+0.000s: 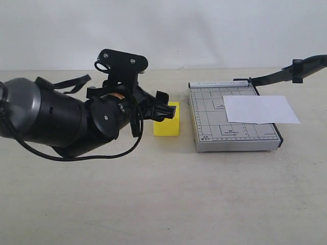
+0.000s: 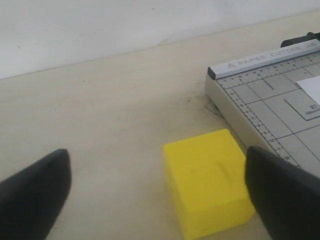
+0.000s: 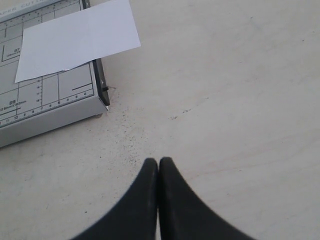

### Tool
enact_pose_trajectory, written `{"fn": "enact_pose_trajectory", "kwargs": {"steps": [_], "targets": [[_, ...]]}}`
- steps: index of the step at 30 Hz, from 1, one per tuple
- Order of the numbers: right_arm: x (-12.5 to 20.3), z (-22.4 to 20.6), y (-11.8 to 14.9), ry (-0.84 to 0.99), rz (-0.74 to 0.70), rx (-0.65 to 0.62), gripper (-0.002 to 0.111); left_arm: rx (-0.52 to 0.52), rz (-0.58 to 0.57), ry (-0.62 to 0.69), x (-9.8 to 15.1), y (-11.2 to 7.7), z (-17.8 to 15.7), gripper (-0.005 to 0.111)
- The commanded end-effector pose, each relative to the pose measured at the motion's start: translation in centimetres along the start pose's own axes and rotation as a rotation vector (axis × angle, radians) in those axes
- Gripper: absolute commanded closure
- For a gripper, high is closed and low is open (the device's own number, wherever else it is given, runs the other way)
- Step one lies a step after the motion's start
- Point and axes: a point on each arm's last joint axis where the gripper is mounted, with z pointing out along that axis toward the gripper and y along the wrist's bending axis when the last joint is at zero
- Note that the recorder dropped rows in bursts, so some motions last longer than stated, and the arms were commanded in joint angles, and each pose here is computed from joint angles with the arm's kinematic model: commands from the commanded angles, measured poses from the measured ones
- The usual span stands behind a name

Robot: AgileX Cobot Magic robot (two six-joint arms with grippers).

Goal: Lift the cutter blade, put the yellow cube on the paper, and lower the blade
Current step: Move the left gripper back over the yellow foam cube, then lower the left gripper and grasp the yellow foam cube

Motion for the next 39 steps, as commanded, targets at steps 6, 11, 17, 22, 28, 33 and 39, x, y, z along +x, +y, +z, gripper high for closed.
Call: {"fn": "enact_pose_trajectory", "kwargs": {"steps": [6,11,17,22,28,33,39], "targets": [[0.1,0.0,0.0,0.003,-0.006,-0.001,0.108,0.036,-0.158,-0.053,0.5,-0.8,1.0,-0.003],[0.1,0.0,0.0,0.005,-0.004,-0.001,0.108,0.111,-0.242,-0.110,-0.8,-1.9,1.7,-0.003],[0.1,0.0,0.0,0.005,-0.004,-0.001,0.108,0.133,-0.139,-0.025,-0.5,-3.6,4.4,-0.003],[0.1,0.0,0.0,0.005,-0.004,-0.001,0.108,0.094,-0.133,0.086,-0.2,-4.2,6.0,-0.003],[0.1,0.0,0.0,0.005,-0.004,-0.001,0.108,0.044,-0.055,0.146,0.3,-4.2,7.0,-0.003],[0.2,0.0,0.0,0.010,0.003,-0.002,0.108,0.082,-0.042,0.174,1.1,-5.0,8.0,-0.003],[0.2,0.0,0.0,0.010,0.003,-0.002,0.108,0.037,-0.088,0.210,1.4,-4.7,8.1,0.018]]}}
